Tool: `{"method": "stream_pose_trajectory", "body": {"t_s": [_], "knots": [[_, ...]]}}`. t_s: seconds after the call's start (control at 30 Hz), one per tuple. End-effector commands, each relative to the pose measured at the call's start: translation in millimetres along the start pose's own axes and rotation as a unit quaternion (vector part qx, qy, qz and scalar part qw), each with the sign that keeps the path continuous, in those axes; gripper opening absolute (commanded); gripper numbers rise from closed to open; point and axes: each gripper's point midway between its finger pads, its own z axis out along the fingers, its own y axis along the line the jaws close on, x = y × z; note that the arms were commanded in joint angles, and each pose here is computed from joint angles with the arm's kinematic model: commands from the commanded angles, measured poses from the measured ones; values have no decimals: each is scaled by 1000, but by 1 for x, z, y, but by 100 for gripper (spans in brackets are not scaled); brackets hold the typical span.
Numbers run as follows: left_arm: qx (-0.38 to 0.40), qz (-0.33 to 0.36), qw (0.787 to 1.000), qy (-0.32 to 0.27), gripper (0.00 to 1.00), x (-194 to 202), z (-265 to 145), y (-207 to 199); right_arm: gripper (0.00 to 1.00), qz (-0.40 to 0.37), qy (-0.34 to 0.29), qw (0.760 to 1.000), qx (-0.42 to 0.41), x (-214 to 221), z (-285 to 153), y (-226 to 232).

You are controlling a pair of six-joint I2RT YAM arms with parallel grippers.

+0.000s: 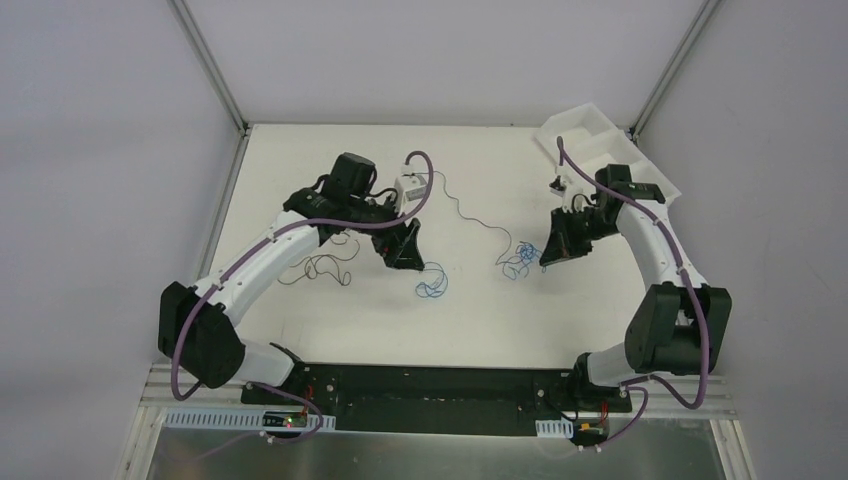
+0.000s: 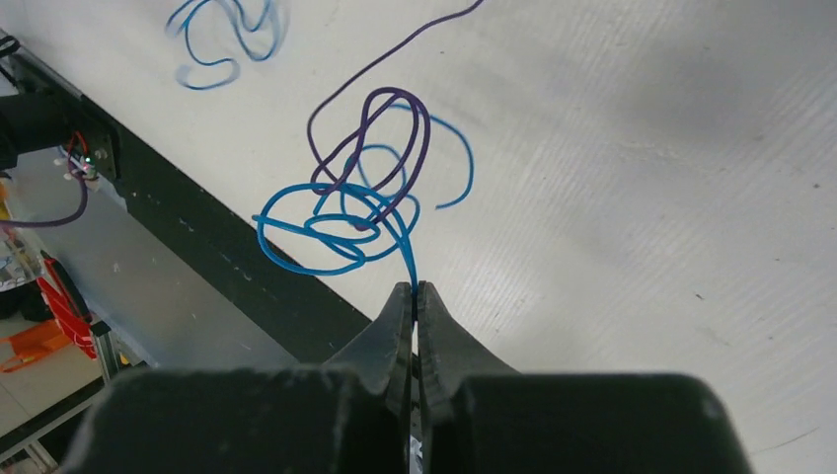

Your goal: Untangle the cables

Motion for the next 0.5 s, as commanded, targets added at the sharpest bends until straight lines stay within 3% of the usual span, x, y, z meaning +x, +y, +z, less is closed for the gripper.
{"method": "stream_pose_trajectory", "body": {"t_s": [0.0,0.2,0.47], "knots": [[-43,166,982,-85,79,-55,27,22,0,-28,-2,999,-45,6,-11,31],[-57,285,949,-119,78,-73,90,28,0,-31,-20,997,-62,-1,-20,58],[18,334,936,-111,74,-60,151,-8,0,-26,-26,997,-67,1,-24,74]]}}
